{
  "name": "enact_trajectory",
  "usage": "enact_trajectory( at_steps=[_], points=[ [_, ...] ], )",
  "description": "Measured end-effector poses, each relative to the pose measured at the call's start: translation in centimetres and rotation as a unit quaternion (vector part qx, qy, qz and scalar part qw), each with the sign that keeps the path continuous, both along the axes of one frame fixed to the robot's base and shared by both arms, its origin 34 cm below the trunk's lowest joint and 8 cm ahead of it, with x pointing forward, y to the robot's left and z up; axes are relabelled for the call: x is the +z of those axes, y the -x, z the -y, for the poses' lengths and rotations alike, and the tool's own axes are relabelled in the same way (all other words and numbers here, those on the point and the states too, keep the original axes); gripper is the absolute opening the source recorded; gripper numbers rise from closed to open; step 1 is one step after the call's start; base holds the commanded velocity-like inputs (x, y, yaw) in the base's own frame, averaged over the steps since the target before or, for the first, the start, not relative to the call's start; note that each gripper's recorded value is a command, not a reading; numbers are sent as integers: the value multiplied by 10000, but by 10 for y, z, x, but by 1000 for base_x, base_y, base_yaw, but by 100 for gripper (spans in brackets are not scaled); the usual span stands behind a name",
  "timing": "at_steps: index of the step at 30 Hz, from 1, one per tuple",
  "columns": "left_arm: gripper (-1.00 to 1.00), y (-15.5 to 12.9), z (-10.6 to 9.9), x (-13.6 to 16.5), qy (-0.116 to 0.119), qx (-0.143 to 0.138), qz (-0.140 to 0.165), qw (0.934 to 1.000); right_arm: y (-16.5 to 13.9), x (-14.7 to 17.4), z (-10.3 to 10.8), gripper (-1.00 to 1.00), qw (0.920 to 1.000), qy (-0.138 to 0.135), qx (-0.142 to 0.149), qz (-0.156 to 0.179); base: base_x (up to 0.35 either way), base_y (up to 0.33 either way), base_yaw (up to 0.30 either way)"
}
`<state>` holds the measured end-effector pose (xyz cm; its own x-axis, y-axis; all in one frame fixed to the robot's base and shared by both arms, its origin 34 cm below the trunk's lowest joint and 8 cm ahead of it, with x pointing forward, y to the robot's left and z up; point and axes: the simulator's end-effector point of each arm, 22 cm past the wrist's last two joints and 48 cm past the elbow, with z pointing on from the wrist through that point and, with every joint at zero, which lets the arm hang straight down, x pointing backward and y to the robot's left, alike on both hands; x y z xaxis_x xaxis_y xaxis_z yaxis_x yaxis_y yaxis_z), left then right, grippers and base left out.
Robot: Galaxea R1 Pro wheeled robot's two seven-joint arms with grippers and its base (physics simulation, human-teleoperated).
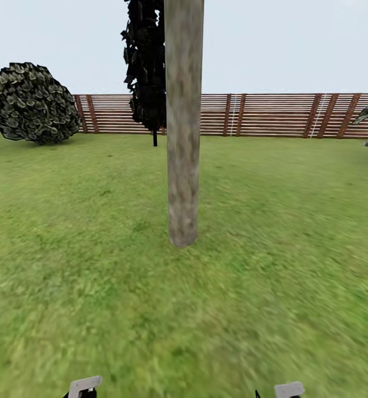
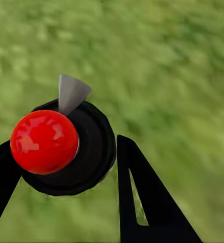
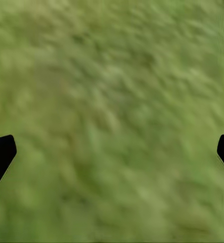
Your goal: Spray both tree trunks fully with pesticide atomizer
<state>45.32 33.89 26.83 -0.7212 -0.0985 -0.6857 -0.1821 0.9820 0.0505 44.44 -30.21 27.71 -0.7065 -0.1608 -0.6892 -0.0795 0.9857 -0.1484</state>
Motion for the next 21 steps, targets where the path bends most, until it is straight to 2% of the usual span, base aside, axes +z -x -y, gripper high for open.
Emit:
enact_trajectory(
  at_steps=[6,14,21],
  points=[
    [-100,0,0,0,0,0,0,10000,0,0,1,100,10000,-1,-13,6,339,0,-14],
    [-100,0,0,0,1,-1,0,10000,0,0,0,100,10000,-2,-6,5,339,0,-210],
    [-100,0,-1,0,-3,2,0,10000,0,0,-1,100,10000,-11,-3,9,339,0,-57]
  ],
)
